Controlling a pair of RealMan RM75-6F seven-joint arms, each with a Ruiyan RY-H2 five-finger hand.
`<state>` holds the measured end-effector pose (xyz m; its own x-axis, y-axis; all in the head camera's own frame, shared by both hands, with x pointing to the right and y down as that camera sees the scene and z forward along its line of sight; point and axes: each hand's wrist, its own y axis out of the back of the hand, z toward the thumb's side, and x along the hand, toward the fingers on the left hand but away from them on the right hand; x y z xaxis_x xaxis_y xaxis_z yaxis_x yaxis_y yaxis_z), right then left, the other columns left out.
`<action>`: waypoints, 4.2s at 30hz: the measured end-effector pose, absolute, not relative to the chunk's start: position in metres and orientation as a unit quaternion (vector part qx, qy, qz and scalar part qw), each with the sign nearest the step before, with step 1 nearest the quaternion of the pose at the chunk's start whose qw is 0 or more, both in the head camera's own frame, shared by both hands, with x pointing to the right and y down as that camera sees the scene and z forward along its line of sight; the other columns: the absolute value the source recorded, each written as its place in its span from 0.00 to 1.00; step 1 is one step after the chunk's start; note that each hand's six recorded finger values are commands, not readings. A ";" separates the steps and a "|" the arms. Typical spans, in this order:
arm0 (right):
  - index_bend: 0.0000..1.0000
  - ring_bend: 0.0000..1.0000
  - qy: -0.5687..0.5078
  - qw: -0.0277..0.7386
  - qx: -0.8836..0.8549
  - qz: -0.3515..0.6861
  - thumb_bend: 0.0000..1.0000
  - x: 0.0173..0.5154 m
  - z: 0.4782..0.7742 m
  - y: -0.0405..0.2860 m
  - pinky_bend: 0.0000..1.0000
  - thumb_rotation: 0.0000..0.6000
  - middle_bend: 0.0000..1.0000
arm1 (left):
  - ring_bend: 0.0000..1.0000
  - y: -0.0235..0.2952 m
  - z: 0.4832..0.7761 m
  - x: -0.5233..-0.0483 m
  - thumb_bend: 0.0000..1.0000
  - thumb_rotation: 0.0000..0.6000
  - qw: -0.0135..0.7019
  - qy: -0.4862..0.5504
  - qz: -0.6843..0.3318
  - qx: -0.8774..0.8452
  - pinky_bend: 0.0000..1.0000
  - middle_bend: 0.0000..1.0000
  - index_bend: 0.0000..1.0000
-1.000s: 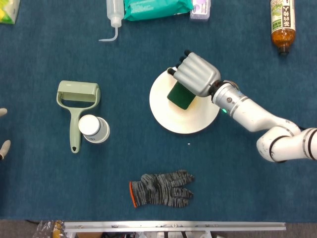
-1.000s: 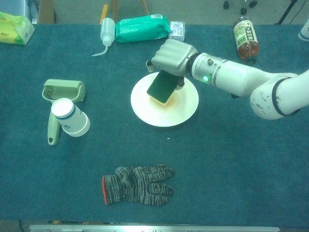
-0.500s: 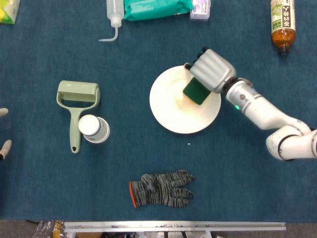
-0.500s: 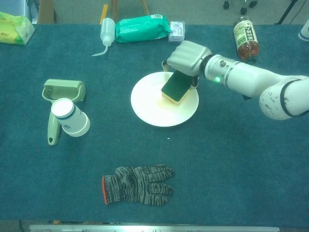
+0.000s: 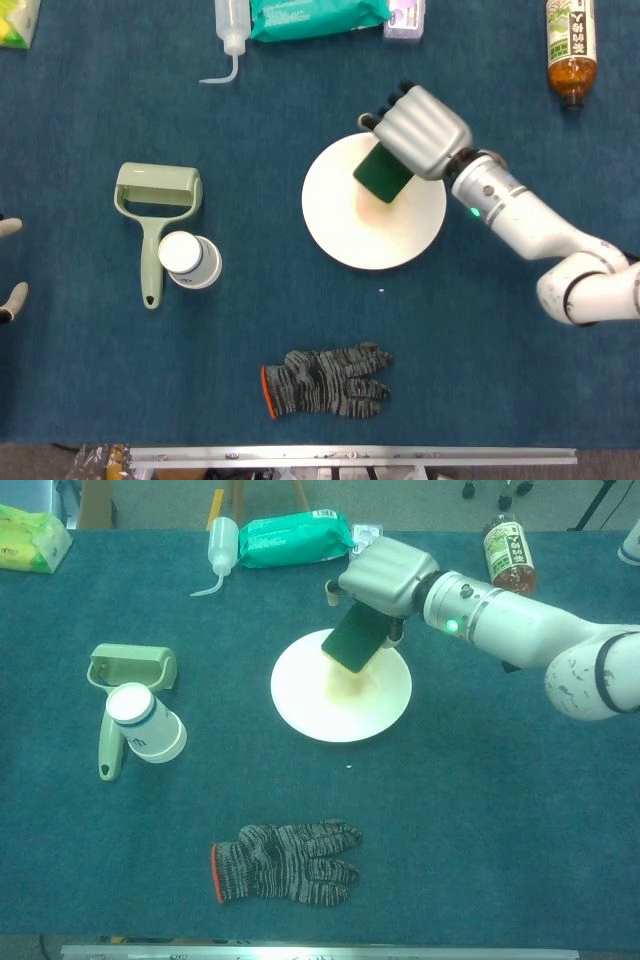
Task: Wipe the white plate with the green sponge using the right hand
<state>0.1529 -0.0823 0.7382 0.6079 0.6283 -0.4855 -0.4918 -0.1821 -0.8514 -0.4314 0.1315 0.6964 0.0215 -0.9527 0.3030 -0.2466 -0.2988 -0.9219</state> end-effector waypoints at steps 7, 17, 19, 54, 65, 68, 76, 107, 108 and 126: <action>0.28 0.40 -0.030 0.637 -0.636 0.434 0.00 0.138 0.753 -0.073 0.32 1.00 0.53 | 0.18 0.133 0.696 -0.434 0.27 1.00 0.344 0.483 -0.508 -0.624 0.34 0.20 0.24; 0.28 0.40 -0.027 0.622 -0.628 0.467 0.00 0.165 0.770 -0.080 0.32 1.00 0.53 | 0.18 0.134 0.697 -0.435 0.27 1.00 0.343 0.483 -0.509 -0.624 0.34 0.20 0.24; 0.28 0.40 -0.033 0.620 -0.625 0.473 0.00 0.172 0.769 -0.084 0.32 1.00 0.53 | 0.18 0.134 0.698 -0.435 0.27 1.00 0.343 0.482 -0.509 -0.624 0.34 0.20 0.24; 0.28 0.40 -0.034 0.619 -0.624 0.476 0.00 0.164 0.766 -0.081 0.32 1.00 0.53 | 0.18 0.134 0.695 -0.437 0.27 1.00 0.341 0.490 -0.506 -0.622 0.34 0.20 0.24; 0.28 0.40 -0.088 0.595 -0.628 0.493 0.00 0.209 0.746 -0.087 0.32 1.00 0.53 | 0.18 0.129 0.695 -0.430 0.27 1.00 0.348 0.483 -0.504 -0.626 0.34 0.20 0.24; 0.28 0.40 -0.106 0.590 -0.635 0.487 0.00 0.221 0.735 -0.081 0.32 1.00 0.53 | 0.18 0.128 0.694 -0.427 0.27 1.00 0.351 0.479 -0.504 -0.628 0.34 0.20 0.24; 0.28 0.40 -0.129 0.572 -0.646 0.490 0.00 0.273 0.714 -0.044 0.32 1.00 0.53 | 0.18 0.124 0.695 -0.421 0.27 1.00 0.354 0.471 -0.505 -0.630 0.34 0.20 0.24; 0.00 0.06 -0.124 0.475 -0.695 0.526 0.00 0.311 0.692 0.002 0.34 1.00 0.01 | 0.18 0.115 0.685 -0.407 0.27 1.00 0.371 0.472 -0.487 -0.635 0.35 0.24 0.28; 0.00 0.06 -0.136 0.479 -0.690 0.525 0.00 0.315 0.687 0.000 0.34 1.00 0.04 | 0.18 0.114 0.683 -0.406 0.27 1.00 0.374 0.472 -0.486 -0.634 0.35 0.24 0.29; 0.14 0.08 -0.348 0.451 -0.589 0.574 0.00 0.459 0.617 0.044 0.33 1.00 0.20 | 0.22 0.093 0.636 -0.397 0.27 1.00 0.460 0.501 -0.474 -0.559 0.37 0.24 0.35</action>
<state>0.4585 0.0445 0.6170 0.1002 0.9269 -0.3618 -0.1076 -0.3514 -0.9300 -0.3974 0.0927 0.6361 0.0489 -0.9964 0.0686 -0.1251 -0.0743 -0.9894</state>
